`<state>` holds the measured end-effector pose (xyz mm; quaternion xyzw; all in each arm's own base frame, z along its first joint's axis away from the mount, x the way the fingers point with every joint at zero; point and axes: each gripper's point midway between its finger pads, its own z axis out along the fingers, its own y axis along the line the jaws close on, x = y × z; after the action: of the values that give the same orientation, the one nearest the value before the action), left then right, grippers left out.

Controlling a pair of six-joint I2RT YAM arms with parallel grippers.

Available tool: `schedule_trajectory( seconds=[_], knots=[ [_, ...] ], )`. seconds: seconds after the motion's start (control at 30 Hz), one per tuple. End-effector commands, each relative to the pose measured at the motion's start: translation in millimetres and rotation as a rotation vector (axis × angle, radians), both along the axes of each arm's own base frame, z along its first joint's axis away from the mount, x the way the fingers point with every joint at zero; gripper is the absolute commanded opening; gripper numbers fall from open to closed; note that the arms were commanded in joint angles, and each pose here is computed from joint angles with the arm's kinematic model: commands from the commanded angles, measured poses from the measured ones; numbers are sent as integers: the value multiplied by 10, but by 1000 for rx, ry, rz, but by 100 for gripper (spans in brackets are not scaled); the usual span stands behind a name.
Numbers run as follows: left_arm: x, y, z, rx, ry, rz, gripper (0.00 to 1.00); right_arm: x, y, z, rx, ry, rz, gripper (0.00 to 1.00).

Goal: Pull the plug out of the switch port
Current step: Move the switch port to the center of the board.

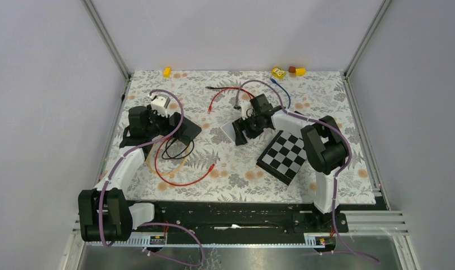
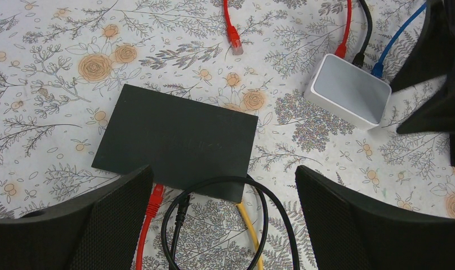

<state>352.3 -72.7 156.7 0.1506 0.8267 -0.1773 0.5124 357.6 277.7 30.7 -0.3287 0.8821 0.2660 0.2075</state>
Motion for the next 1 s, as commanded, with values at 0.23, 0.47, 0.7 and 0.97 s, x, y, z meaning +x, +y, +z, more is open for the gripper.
schedule_trajectory(
  seconds=[0.23, 0.47, 0.7, 0.97],
  knots=[
    [100, -26, 194, 12, -60, -18, 97, -542, 426, 443, 91, -77, 60, 87],
    [100, -32, 216, 8, -64, -19, 97, -73, 223, 607, -61, -331, 50, 88],
    [93, -37, 258, 4, -74, -20, 97, 448, 7, 561, -122, -339, -34, 86],
    [87, -45, 273, 2, -79, -25, 97, 998, -283, 463, -66, -248, -239, 76]
  ],
)
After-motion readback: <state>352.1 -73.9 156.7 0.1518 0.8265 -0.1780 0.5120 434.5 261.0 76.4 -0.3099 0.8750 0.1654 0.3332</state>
